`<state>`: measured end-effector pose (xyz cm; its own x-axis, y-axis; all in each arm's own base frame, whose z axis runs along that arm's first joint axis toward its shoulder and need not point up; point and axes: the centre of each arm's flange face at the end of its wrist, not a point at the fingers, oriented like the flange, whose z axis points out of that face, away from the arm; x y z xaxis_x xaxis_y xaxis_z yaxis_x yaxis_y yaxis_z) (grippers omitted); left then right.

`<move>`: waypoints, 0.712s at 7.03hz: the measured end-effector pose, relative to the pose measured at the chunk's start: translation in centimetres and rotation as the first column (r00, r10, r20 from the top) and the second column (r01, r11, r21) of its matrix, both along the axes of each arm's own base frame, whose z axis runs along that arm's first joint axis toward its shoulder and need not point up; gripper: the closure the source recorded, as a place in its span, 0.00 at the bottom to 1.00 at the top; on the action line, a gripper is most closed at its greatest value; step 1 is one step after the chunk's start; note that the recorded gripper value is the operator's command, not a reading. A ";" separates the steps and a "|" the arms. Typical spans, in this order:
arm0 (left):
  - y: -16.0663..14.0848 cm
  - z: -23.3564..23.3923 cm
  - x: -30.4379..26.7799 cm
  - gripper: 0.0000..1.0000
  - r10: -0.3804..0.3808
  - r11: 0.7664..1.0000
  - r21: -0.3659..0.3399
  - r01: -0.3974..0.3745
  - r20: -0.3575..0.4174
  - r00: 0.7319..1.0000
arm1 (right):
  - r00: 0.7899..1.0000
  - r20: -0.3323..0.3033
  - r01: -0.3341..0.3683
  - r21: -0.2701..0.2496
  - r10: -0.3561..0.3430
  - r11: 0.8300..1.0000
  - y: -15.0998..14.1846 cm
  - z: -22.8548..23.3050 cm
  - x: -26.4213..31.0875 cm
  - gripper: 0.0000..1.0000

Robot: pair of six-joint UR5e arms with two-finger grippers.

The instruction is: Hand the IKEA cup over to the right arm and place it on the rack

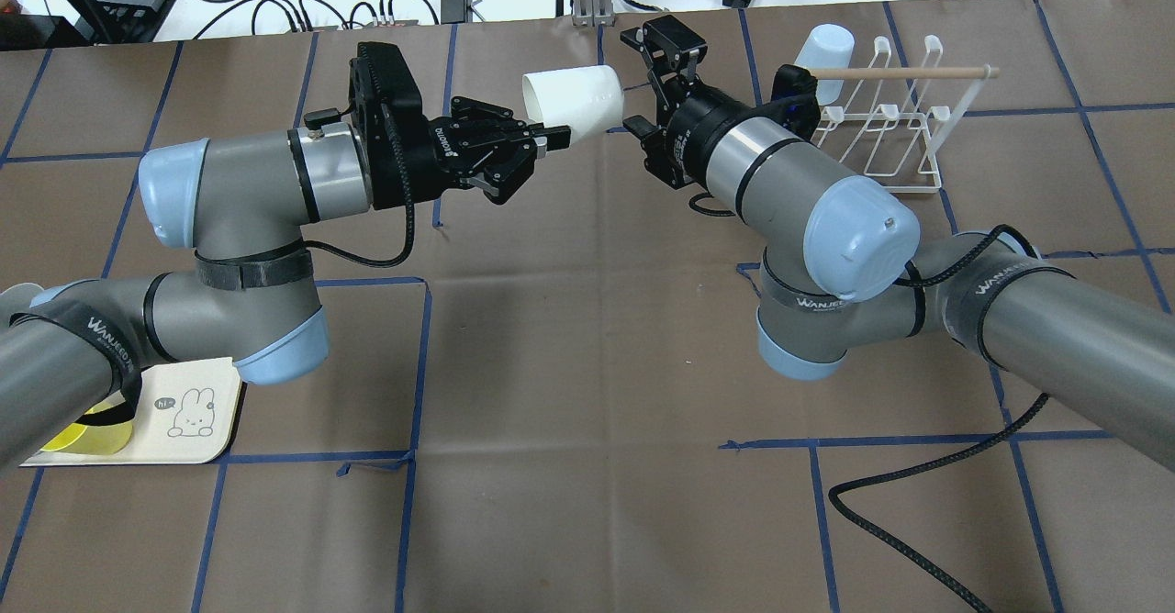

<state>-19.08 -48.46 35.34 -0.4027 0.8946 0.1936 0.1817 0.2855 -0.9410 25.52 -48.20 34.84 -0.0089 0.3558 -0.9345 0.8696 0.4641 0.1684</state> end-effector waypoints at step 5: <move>0.1 0.4 0.0 0.96 0.008 1.000 0.013 -0.008 -0.006 1.000 | 1.000 0.007 -0.019 -0.004 0.019 1.000 0.8 0.4 2.3 0.01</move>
<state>-19.09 -48.32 35.70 -0.4087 0.8889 0.2072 0.1738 0.2987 -0.9384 27.87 -47.45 35.21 -0.0093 0.3516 -0.9361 0.8594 0.4814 0.1723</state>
